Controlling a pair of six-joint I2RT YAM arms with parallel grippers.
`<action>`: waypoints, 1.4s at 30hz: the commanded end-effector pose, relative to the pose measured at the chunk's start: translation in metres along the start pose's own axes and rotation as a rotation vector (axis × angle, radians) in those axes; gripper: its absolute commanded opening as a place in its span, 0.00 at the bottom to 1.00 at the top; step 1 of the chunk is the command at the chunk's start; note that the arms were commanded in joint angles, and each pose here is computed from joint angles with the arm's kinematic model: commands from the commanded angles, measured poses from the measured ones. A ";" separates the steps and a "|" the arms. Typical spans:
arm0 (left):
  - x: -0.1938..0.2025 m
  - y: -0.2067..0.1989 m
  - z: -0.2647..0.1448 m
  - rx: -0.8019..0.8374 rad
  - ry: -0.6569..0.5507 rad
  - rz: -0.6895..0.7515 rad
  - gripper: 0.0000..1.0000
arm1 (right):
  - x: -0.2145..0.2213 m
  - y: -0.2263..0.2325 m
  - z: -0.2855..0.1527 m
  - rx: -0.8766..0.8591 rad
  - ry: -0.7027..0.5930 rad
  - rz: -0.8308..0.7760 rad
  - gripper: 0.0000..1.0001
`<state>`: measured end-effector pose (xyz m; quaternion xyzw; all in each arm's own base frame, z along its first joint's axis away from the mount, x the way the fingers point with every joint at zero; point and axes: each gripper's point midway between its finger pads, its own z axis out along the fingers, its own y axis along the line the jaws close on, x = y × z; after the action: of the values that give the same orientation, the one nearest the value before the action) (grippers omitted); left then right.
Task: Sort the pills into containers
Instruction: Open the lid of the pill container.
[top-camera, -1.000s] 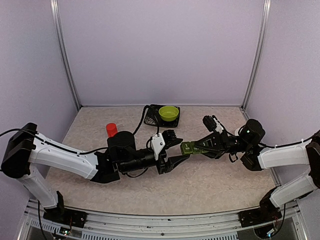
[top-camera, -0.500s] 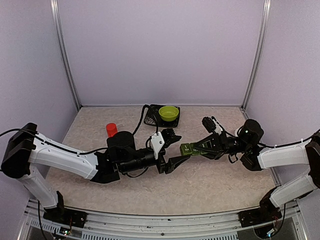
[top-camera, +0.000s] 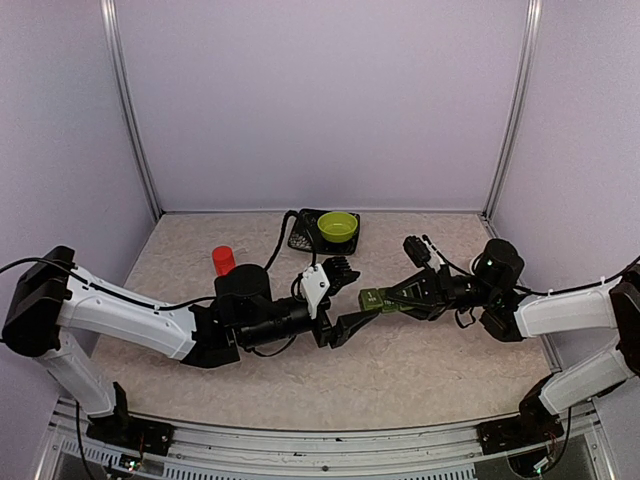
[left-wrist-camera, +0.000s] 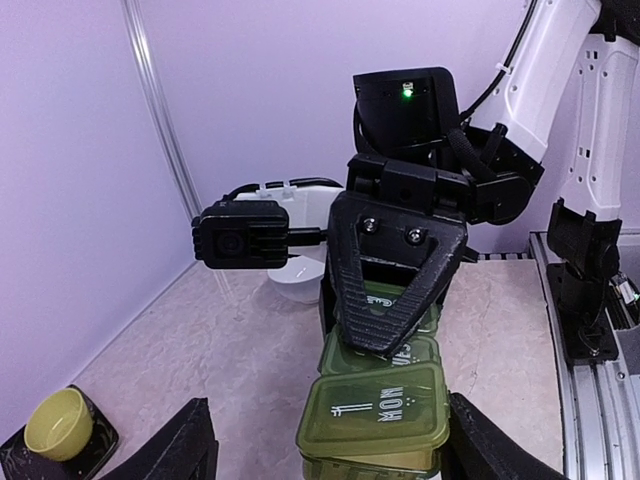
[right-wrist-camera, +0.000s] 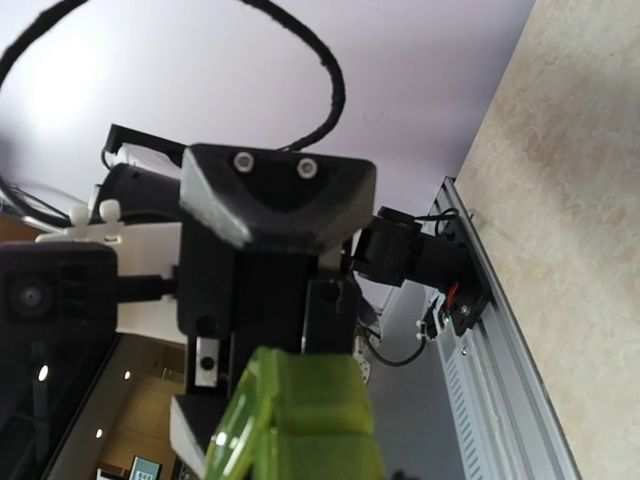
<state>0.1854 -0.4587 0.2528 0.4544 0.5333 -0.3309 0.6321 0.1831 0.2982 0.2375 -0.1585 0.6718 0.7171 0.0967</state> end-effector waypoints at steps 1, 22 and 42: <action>-0.016 0.018 -0.004 -0.090 -0.041 -0.018 0.74 | 0.008 -0.011 0.001 0.016 0.032 0.017 0.22; -0.028 0.027 -0.008 -0.124 -0.064 -0.041 0.84 | 0.007 -0.018 0.003 0.032 0.042 0.024 0.23; 0.006 0.057 0.007 -0.225 0.039 -0.103 0.83 | 0.009 -0.015 0.002 0.038 0.049 -0.004 0.23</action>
<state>0.2341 -0.4394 0.2627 0.3633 0.5912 -0.2947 0.6570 0.1857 0.3004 0.2092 -0.1503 0.6989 0.6951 0.0766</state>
